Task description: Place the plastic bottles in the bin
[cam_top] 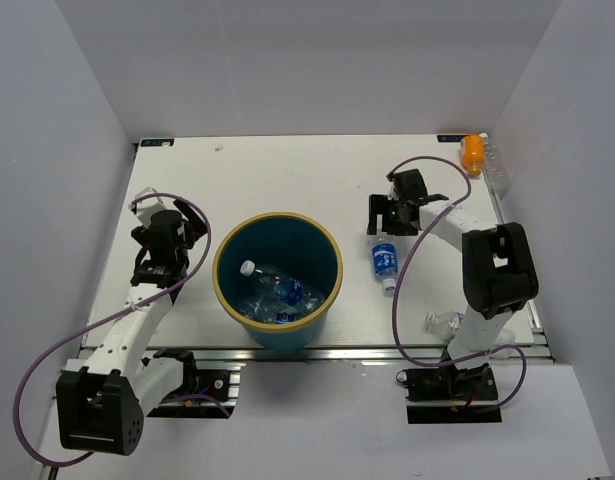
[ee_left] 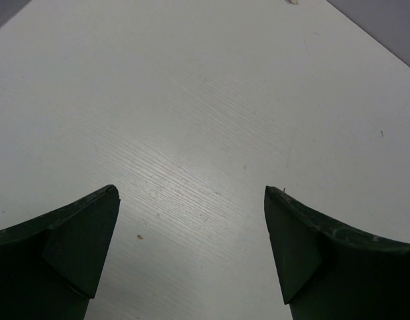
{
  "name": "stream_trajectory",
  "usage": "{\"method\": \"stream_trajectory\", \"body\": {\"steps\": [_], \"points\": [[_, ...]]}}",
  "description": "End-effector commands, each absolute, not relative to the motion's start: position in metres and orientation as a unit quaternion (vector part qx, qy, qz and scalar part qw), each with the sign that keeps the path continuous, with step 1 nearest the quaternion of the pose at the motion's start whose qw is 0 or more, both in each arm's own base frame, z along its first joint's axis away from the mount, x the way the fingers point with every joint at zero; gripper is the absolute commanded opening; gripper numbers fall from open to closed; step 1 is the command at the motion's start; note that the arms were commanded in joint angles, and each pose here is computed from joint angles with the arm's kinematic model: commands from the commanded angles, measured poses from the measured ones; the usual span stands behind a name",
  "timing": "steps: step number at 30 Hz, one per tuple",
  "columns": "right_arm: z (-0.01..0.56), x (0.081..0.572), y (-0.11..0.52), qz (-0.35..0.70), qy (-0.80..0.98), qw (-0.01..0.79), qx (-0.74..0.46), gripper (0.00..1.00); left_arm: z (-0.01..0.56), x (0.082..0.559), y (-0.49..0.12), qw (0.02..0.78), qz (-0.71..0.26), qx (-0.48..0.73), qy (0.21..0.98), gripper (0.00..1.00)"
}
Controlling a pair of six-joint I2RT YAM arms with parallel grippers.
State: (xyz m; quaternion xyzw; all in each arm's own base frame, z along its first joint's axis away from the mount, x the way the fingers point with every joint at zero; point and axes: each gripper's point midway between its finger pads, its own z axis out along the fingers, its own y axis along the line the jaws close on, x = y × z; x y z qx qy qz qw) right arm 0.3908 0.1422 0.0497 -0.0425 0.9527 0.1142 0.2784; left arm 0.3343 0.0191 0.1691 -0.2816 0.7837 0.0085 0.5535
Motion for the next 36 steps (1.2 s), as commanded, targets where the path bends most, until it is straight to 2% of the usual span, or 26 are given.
{"method": "stream_trajectory", "body": {"steps": [1,3,4,6,8,10,11,13,14,18,21,24,28,31,36], "points": [[0.054,0.398,0.139,0.104,0.95,0.291,-0.038,0.87,0.169,0.333,0.024,0.552,0.018,-0.291,0.781,0.98],[0.053,0.399,0.139,0.103,0.95,0.292,-0.044,0.81,0.169,0.333,0.025,0.552,0.019,-0.291,0.781,0.98],[0.056,0.402,0.14,0.105,0.947,0.299,-0.045,0.67,0.168,0.333,0.025,0.552,0.019,-0.292,0.781,0.98],[0.072,0.404,0.15,0.136,0.938,0.315,-0.058,0.54,0.169,0.334,0.025,0.553,0.018,-0.292,0.78,0.98],[0.092,0.409,0.156,0.15,0.927,0.338,-0.064,0.44,0.169,0.334,0.024,0.553,0.018,-0.292,0.78,0.98],[0.139,0.419,0.165,0.174,0.904,0.383,-0.079,0.4,0.169,0.333,0.025,0.553,0.02,-0.293,0.78,0.98],[0.181,0.423,0.173,0.198,0.88,0.421,-0.096,0.39,0.17,0.333,0.026,0.554,0.02,-0.294,0.779,0.98],[0.229,0.424,0.181,0.22,0.847,0.468,-0.125,0.38,0.171,0.333,0.026,0.555,0.02,-0.294,0.778,0.98],[0.278,0.419,0.191,0.25,0.804,0.515,-0.159,0.39,0.172,0.333,0.026,0.556,0.019,-0.294,0.777,0.98],[0.38,0.375,0.224,0.304,0.667,0.616,-0.287,0.4,0.172,0.332,0.025,0.556,0.018,-0.294,0.777,0.98],[0.443,0.329,0.25,0.351,0.568,0.652,-0.359,0.38,0.172,0.333,0.024,0.556,0.014,-0.292,0.778,0.98],[0.485,0.285,0.284,0.398,0.503,0.652,-0.405,0.38,0.172,0.333,0.023,0.556,0.013,-0.291,0.778,0.98],[0.495,0.239,0.325,0.457,0.449,0.625,-0.446,0.38,0.171,0.333,0.022,0.554,0.01,-0.29,0.78,0.98],[0.478,0.21,0.35,0.511,0.424,0.579,-0.472,0.38,0.172,0.334,0.021,0.555,0.007,-0.289,0.78,0.98],[0.45,0.179,0.377,0.535,0.417,0.514,-0.525,0.5,0.17,0.333,0.021,0.551,0.008,-0.289,0.783,0.98]]}}
